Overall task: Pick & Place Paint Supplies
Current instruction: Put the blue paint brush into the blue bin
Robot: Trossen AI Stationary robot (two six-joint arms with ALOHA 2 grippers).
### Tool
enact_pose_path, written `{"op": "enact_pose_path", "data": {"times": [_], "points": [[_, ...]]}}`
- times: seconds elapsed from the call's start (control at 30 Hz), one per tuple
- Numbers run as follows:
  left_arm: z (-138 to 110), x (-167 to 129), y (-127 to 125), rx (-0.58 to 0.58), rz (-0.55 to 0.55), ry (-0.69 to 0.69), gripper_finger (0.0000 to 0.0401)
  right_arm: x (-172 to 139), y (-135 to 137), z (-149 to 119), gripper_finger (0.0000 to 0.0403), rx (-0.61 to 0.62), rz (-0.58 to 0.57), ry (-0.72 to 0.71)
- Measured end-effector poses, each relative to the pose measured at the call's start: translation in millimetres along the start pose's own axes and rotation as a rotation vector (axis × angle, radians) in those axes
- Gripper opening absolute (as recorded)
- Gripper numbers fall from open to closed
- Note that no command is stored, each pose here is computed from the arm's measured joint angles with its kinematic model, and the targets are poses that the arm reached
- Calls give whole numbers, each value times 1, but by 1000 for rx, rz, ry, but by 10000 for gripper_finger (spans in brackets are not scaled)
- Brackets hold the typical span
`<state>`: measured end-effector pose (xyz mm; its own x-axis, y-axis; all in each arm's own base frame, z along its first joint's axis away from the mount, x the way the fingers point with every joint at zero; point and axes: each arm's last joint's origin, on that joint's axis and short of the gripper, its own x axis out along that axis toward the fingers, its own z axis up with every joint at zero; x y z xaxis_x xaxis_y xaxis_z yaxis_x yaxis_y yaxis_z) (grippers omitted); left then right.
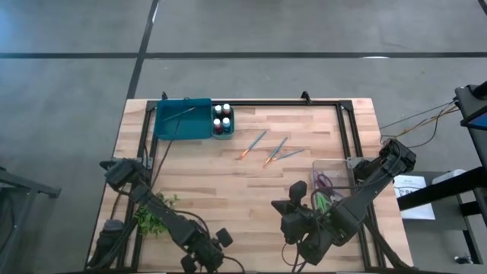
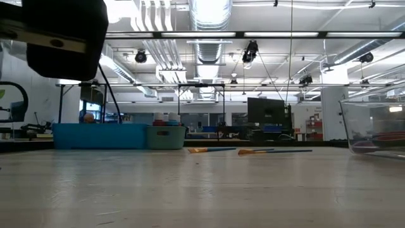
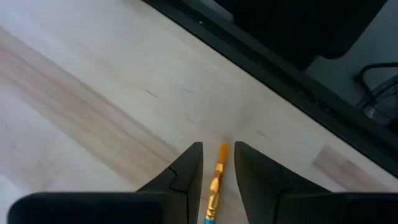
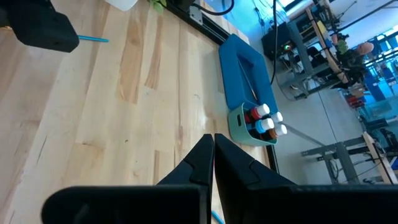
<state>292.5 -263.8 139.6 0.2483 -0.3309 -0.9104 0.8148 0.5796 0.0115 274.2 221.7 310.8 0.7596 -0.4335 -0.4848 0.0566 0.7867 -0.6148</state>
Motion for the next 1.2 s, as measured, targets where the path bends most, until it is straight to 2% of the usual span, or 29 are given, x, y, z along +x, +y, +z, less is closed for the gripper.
{"op": "enact_pose_path", "data": {"times": [0.67,0.77,0.93,1.2], "points": [[-19,16,-3,-5,39,-34,96,0,0,0,9,-1,0,1],[-24,19,-4,-28,39,-41,79,0,0,0,9,-2,0,1],[-26,20,-3,-49,40,-39,14,0,0,0,9,-2,0,1],[-24,14,1,-15,78,-43,2,0,0,0,9,-1,0,1]]}}
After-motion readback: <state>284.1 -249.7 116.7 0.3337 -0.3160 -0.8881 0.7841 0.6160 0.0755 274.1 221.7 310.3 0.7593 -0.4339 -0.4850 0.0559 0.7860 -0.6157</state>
